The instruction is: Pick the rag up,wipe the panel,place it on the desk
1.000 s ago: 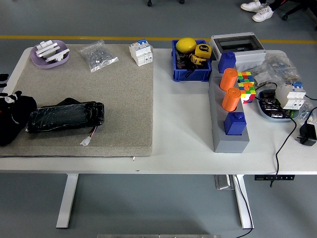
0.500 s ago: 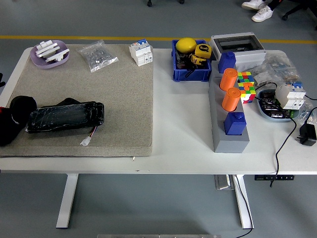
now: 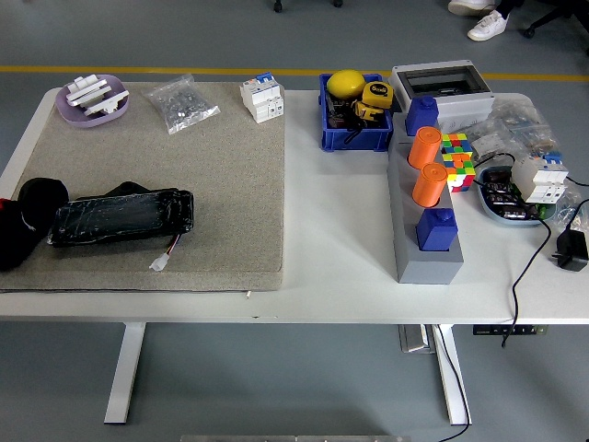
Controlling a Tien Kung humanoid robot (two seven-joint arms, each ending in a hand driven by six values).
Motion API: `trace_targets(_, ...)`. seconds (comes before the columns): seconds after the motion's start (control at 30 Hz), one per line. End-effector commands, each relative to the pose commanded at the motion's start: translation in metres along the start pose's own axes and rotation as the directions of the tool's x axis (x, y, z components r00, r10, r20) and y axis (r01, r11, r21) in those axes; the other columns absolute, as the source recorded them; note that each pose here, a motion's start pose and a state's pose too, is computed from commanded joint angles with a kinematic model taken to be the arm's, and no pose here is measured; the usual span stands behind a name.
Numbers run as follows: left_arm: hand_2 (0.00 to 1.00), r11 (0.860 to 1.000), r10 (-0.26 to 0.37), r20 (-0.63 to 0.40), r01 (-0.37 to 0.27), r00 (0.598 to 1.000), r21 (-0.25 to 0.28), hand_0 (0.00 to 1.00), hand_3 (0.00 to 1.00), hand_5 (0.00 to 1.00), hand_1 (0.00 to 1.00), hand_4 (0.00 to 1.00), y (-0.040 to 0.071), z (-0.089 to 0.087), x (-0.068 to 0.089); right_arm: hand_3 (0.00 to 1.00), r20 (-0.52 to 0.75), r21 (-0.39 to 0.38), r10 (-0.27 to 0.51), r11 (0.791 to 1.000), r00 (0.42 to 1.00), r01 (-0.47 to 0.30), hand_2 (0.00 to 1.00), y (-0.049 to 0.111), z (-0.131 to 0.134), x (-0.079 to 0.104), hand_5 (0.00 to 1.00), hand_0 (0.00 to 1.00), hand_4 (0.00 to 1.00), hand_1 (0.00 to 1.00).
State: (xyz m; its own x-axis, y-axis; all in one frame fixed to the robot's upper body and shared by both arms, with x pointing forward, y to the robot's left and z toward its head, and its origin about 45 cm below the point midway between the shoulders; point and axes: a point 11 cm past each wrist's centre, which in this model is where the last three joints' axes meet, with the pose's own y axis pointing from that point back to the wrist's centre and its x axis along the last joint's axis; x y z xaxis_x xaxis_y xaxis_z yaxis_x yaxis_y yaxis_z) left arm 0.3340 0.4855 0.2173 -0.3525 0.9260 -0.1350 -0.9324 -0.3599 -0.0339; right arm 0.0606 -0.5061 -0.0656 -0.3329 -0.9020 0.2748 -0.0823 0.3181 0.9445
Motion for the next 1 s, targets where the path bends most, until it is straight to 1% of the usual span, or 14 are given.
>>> trace_targets(0.17, 0.684, 1.000, -0.008, 0.029, 0.008, 1.000, 0.004, 0.651, 0.595, 0.058, 0.748, 0.804, 0.000, 0.000, 0.000, 0.676, 0.010, -0.022, 0.001, 1.000, 1.000, 0.000, 0.707, -0.001, 0.011, 0.001, 0.734, 0.801, 0.998, 0.699)
trace_targets(0.2, 0.687, 1.000, -0.009, 0.031, 0.009, 0.999, 0.005, 0.666, 0.595, 0.055, 0.750, 0.802, 0.000, 0.000, 0.000, 0.676, 0.013, -0.025, 0.001, 1.000, 1.000, -0.001, 0.707, -0.002, 0.013, 0.001, 0.734, 0.801, 0.998, 0.698)
trace_targets(0.33, 0.687, 1.000, -0.012, 0.033, 0.012, 0.999, 0.006, 0.666, 0.595, 0.055, 0.750, 0.802, 0.001, 0.000, 0.000, 0.676, 0.017, -0.031, -0.001, 1.000, 1.000, 0.001, 0.707, -0.002, 0.017, 0.000, 0.734, 0.801, 0.998, 0.698)
trace_targets(0.7, 0.689, 1.000, -0.016, 0.047, 0.017, 0.999, -0.005, 0.690, 0.596, 0.055, 0.755, 0.798, -0.003, 0.005, -0.002, 0.678, 0.016, -0.037, -0.009, 0.999, 1.000, 0.009, 0.708, -0.003, 0.018, -0.003, 0.734, 0.804, 0.998, 0.700)
trace_targets(1.0, 0.693, 1.000, -0.018, 0.054, 0.018, 0.998, -0.004, 0.699, 0.599, 0.052, 0.760, 0.798, -0.002, 0.004, -0.004, 0.680, 0.032, -0.028, -0.008, 1.000, 0.999, 0.009, 0.708, -0.003, 0.015, -0.004, 0.732, 0.805, 0.998, 0.699)
